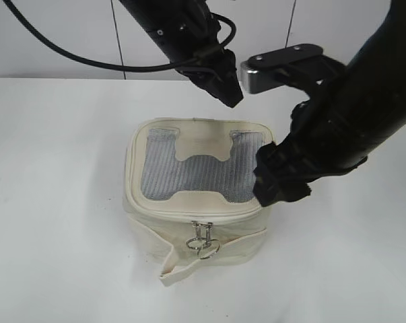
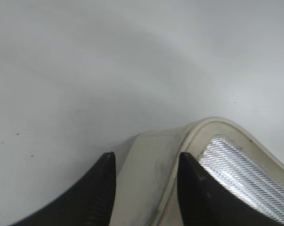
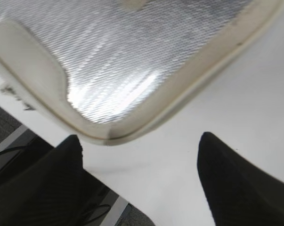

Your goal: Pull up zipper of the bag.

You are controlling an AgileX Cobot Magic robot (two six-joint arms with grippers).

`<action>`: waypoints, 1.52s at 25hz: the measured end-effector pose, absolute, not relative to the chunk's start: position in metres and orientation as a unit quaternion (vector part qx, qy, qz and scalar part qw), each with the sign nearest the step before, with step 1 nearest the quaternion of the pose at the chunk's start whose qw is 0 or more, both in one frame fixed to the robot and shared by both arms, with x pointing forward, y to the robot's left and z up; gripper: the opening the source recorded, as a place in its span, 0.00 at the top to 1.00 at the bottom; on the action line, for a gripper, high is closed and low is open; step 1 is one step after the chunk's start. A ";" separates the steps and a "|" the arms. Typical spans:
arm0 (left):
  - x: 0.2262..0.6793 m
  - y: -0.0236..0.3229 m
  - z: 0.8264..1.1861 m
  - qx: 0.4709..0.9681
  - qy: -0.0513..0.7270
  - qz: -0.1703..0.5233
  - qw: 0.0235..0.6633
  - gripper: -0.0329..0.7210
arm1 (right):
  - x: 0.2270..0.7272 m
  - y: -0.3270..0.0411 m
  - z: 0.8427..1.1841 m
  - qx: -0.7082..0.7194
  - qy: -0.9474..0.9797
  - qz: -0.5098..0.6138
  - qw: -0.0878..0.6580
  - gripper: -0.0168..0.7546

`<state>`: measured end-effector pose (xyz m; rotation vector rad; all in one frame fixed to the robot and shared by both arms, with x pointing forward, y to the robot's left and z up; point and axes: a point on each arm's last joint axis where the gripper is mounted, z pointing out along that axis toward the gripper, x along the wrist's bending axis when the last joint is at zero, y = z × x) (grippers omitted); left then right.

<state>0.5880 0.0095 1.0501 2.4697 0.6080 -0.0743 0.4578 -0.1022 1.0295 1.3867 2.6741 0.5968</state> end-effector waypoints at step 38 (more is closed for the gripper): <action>0.400 0.278 1.138 0.734 0.618 0.196 0.204 0.51 | 0.425 -0.259 1.100 0.650 0.722 0.170 0.164 0.21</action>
